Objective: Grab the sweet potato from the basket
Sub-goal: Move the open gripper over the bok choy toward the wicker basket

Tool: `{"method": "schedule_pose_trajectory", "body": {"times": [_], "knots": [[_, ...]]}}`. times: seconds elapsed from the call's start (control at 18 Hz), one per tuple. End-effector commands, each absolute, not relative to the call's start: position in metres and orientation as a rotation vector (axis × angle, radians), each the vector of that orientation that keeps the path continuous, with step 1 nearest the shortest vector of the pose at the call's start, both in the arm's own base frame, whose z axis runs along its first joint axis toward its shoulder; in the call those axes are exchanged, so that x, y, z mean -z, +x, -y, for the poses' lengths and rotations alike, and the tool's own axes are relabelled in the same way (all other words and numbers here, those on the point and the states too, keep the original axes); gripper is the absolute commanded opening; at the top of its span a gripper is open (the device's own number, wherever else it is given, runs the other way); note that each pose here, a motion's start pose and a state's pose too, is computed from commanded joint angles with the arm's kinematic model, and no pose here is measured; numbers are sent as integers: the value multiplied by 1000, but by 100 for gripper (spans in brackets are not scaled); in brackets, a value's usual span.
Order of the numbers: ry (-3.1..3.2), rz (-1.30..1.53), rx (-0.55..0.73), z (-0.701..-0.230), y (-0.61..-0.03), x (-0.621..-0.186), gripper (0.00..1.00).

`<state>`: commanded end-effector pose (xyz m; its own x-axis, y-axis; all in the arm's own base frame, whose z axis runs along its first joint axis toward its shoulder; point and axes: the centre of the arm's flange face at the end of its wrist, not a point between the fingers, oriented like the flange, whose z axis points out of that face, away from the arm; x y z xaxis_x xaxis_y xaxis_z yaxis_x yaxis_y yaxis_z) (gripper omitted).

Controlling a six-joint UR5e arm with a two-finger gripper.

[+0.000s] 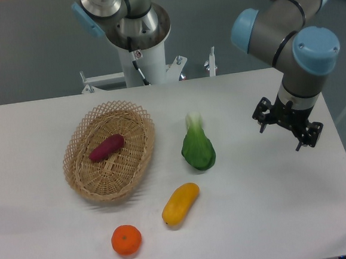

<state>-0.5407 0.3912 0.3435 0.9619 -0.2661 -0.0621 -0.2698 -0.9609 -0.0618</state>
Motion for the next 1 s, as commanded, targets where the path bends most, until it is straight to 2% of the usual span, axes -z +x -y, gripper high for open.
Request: {"method": "schedule_pose_trajectory", "body": {"times": [0.44, 0.56, 0.72, 1.0], "knots": [[-3062, -367, -37, -407, -521, -333, 100], [-3064, -346, -12, -413, -503, -324, 100], [-3039, -401, -44, -427, -472, -320, 100], [-3043, -490, 29, -450, -388, -307, 100]]}}
